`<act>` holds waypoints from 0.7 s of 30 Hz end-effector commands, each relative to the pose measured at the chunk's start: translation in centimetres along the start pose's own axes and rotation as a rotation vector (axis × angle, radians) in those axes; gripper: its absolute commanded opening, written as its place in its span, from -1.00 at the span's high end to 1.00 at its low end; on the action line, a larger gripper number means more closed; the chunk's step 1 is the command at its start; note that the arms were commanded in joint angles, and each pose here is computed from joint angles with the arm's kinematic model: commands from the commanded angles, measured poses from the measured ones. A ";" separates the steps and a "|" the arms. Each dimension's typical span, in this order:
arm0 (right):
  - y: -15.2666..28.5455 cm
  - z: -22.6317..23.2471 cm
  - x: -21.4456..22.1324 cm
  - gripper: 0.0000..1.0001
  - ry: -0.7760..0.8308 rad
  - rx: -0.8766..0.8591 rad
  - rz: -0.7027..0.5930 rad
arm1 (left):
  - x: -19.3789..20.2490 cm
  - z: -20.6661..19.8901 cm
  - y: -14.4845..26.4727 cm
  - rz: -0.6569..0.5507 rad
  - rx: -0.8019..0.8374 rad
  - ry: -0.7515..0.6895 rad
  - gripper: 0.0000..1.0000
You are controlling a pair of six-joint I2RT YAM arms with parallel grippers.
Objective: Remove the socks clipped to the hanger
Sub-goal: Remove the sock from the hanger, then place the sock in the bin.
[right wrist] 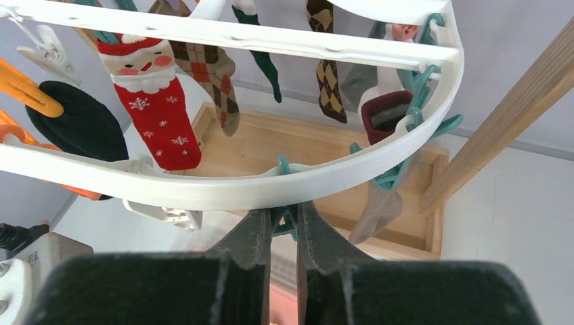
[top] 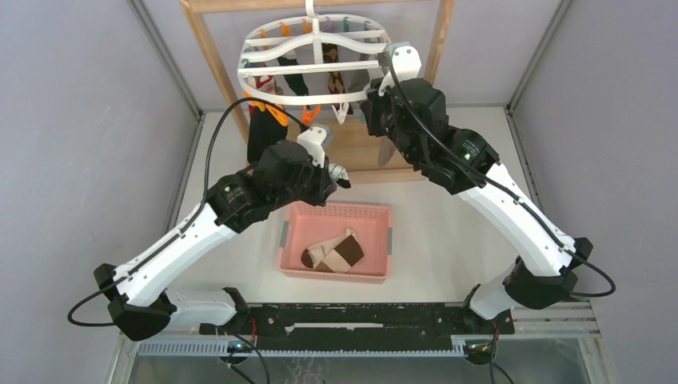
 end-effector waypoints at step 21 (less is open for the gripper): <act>3.0 -1.5 0.1 -0.27 -0.105 -0.031 -0.031 | -0.3 0.5 1.2 -0.035 -0.014 0.038 0.98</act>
Point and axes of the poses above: each gripper's point midway between its finger pads, its own y axis back along the fingers, its own z axis along the line the jaws close on, x = y × z, the point moved 3 cm from there along y, back along the fingers, and after that the axes turned 1 degree about -y, right-handed, at the moved point
